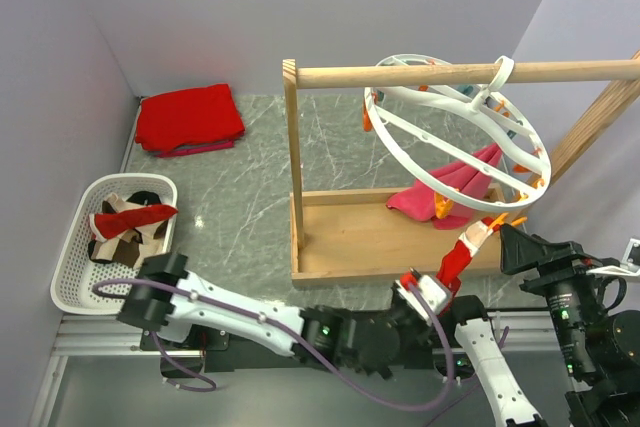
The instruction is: Remove the socks clipped to the hanger
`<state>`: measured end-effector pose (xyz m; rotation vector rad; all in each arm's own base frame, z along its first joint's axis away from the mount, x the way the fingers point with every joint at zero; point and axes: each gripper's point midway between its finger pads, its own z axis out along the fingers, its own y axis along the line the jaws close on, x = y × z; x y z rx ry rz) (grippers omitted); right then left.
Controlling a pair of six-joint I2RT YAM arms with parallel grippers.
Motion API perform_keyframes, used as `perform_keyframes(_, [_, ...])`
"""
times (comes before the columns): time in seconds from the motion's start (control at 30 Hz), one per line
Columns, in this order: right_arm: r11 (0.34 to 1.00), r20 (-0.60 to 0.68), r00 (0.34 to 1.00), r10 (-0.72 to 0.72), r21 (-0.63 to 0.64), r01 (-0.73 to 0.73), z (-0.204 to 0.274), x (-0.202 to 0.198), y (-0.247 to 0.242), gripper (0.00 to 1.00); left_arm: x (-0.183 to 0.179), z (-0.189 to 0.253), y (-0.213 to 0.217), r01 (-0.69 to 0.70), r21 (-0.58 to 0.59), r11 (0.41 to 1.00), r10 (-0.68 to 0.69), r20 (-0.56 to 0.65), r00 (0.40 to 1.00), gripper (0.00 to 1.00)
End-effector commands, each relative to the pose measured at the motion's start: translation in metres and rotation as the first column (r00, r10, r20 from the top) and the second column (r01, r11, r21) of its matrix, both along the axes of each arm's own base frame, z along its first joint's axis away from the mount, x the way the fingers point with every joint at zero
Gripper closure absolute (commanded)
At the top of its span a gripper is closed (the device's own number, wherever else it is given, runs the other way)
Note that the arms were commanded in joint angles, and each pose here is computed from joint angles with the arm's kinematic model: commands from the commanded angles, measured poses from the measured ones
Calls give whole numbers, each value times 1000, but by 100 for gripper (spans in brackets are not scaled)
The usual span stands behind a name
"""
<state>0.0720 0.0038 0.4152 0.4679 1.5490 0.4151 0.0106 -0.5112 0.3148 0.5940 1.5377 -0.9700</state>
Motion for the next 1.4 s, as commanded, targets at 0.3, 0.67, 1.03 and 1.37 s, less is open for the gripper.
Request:
perform_keyframes(0.3, [997,-18,1000,-25,-80,23,8,-1,-8,25,4,8,-10,-269,58,961,255,178,950,99])
perform_keyframes(0.67, [992,-28,995,94,-81,-96,11,14,15,30,-1,4,-23,-272,69,960,253,206,945,99])
perform_keyframes(1.03, [997,-97,995,22,-73,-29,3,32,5,39,-7,-6,-32,-312,113,943,268,293,918,99])
perform_keyframes(1.37, [997,-105,994,-6,-78,-2,2,41,2,39,-9,-10,-36,-369,132,920,301,365,881,99])
